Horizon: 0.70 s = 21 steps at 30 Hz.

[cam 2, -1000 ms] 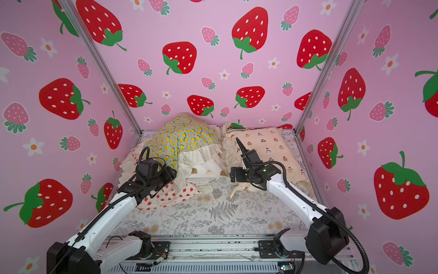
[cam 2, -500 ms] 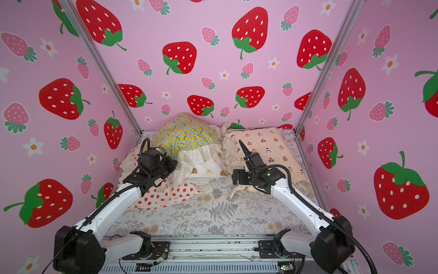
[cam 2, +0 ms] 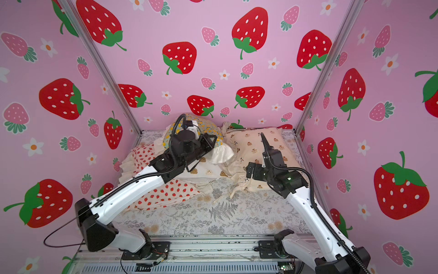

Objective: Zip up pillowcases
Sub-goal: Adjust the pillowcase on the pillowcase.

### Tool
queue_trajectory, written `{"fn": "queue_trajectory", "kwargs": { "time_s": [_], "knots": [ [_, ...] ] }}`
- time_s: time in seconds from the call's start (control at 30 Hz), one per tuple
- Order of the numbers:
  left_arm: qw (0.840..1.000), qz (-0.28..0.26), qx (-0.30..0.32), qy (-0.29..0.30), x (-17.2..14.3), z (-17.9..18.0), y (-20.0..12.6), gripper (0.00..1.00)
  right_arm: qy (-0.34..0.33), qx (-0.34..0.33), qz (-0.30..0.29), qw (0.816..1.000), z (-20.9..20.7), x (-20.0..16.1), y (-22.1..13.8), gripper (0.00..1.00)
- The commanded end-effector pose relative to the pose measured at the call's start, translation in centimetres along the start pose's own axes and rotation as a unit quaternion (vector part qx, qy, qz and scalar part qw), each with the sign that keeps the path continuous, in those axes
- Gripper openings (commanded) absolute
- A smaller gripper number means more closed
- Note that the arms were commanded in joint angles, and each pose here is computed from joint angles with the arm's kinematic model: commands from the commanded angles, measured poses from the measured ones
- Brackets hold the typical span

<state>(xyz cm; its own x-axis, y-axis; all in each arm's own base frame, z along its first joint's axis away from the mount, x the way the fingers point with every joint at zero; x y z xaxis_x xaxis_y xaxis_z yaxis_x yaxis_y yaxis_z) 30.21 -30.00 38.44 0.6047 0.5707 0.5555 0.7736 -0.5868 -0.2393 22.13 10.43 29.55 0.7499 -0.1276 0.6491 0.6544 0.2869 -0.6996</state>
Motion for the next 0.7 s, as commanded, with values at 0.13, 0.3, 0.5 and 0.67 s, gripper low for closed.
{"fn": "queue_trajectory", "kwargs": {
  "time_s": [0.13,0.3,0.5,0.67],
  "knots": [
    [0.995,0.091,0.020,-0.019,-5.7,1.4,6.7,0.20,0.020,-0.033,0.014,0.999,-2.6,-0.8,-0.3,1.00],
    [0.991,0.120,0.002,0.060,-4.6,0.7,4.2,0.59,0.012,-0.011,0.019,1.000,-2.4,-1.3,0.1,1.00],
    [0.980,0.139,0.014,0.140,-3.3,2.6,-2.2,0.82,-0.019,0.016,0.058,0.998,-1.1,-1.5,1.2,1.00],
    [0.980,0.142,0.035,0.137,-1.3,6.5,-6.6,0.86,-0.066,0.063,0.083,0.992,2.8,-2.8,1.9,0.99]
  ]
}}
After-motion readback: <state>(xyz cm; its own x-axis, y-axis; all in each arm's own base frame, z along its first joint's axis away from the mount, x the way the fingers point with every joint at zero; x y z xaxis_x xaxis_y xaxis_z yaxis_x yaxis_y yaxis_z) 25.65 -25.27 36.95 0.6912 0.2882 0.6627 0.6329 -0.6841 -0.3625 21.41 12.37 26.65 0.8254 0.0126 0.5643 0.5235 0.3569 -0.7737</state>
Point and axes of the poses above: each gripper's point midway between its finger pads, its own y axis out along the fingers, its own z axis along the line the jaws close on, x = y × z, the point moved 8 cm from there along -y, back along the fingers, and after that the axes turned 1 degree about -y, right-handed, at the moved point
